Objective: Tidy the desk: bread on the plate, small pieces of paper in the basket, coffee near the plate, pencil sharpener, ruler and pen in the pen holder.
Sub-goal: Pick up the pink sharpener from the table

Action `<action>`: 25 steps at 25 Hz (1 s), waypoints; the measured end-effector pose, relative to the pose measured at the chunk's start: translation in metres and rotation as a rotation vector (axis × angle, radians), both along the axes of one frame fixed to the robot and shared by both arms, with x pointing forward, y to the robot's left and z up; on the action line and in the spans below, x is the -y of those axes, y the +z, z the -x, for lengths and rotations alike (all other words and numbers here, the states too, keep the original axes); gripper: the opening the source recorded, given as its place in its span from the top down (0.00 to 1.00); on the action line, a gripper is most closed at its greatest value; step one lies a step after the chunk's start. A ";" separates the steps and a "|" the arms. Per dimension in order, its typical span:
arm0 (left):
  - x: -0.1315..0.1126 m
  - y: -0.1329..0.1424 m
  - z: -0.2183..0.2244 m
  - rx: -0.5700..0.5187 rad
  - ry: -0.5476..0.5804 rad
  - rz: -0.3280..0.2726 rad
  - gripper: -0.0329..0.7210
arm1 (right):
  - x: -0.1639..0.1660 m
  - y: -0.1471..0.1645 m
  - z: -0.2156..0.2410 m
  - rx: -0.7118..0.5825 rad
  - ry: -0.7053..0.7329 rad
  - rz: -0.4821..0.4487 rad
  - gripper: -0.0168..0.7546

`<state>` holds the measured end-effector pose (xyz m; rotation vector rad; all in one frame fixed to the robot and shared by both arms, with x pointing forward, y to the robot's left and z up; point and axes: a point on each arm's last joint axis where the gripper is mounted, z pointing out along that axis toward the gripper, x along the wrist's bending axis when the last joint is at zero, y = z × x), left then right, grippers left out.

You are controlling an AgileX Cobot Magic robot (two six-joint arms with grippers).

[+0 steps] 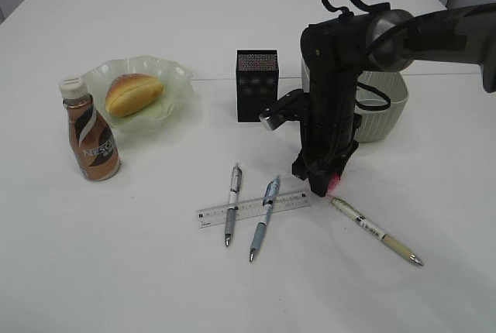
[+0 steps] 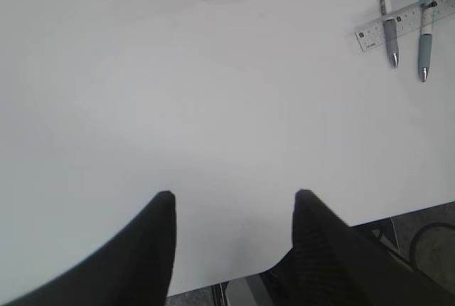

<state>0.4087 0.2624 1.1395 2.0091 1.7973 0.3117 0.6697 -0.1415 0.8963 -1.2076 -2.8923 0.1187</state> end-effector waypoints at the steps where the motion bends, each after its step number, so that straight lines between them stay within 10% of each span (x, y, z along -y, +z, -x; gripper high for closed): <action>1: 0.000 0.000 0.000 0.000 0.000 0.000 0.45 | 0.000 0.000 0.000 0.000 0.000 0.000 0.55; 25: 0.000 0.000 0.000 0.000 0.000 0.000 0.45 | -0.013 0.041 -0.021 0.122 -0.231 -0.110 0.55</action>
